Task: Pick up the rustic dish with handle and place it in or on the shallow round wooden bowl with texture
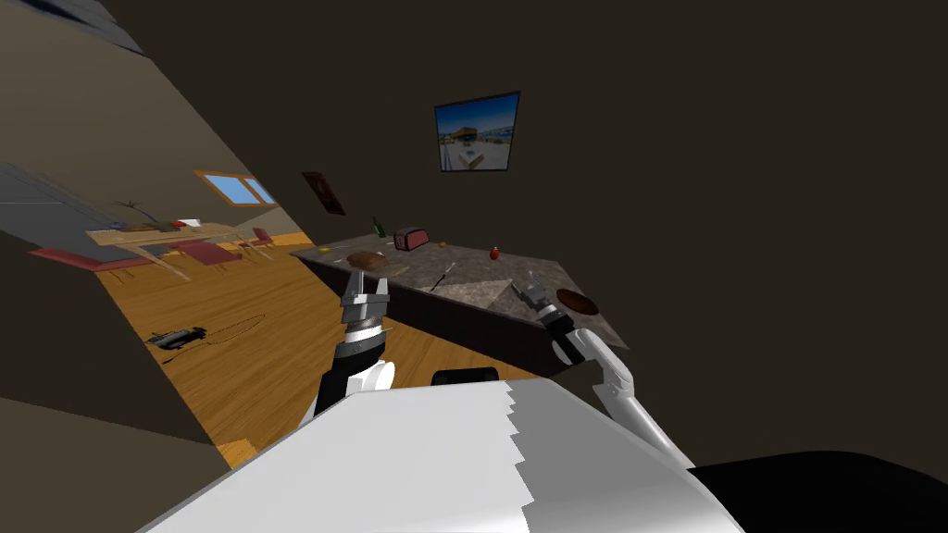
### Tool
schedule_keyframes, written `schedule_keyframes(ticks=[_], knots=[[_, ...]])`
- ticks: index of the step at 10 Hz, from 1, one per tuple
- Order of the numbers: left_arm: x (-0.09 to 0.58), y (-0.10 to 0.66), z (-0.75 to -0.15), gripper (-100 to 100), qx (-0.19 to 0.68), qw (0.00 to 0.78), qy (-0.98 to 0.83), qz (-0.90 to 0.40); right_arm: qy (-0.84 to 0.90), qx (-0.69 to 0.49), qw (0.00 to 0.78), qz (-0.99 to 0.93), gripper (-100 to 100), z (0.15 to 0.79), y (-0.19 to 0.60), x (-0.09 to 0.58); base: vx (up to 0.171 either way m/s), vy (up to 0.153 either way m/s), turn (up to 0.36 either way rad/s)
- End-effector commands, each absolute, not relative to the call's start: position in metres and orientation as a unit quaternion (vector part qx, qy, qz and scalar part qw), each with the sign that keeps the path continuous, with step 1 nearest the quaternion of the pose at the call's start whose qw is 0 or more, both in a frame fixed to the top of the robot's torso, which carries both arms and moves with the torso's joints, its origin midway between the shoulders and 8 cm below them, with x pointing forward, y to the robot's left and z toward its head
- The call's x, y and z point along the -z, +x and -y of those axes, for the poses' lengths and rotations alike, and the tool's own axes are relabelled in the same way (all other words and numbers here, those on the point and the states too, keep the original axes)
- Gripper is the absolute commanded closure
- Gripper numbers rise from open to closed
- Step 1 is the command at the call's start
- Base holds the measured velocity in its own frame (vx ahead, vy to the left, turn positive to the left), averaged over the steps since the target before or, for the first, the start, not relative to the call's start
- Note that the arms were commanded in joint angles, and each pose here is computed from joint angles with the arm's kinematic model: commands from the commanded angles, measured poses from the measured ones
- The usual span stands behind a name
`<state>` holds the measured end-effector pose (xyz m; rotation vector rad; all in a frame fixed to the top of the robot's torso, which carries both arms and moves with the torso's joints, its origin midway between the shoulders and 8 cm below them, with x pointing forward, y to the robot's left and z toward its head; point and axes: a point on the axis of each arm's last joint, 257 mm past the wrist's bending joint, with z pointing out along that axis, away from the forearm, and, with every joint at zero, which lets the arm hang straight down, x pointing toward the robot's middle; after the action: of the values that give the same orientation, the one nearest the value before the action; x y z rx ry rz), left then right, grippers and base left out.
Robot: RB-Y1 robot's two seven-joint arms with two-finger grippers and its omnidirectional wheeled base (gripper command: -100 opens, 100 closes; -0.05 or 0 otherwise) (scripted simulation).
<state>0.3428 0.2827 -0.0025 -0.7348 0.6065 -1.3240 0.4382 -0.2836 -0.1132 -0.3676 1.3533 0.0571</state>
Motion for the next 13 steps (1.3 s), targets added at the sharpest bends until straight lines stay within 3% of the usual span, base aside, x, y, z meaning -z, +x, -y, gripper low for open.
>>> schedule_keyframes(ticks=[1,13], knots=[[0.003,0.343,-0.283,0,0.591,0.685,-0.328,-0.271,-0.212,0.028,0.740,-0.638,-100,0.303,0.442,0.136,0.002,-0.002,0.208],[0.003,0.343,-0.283,0,0.591,0.685,-0.328,-0.271,-0.441,0.244,0.544,-0.671,-100,0.441,0.420,0.228,0.010,-0.022,0.112]])
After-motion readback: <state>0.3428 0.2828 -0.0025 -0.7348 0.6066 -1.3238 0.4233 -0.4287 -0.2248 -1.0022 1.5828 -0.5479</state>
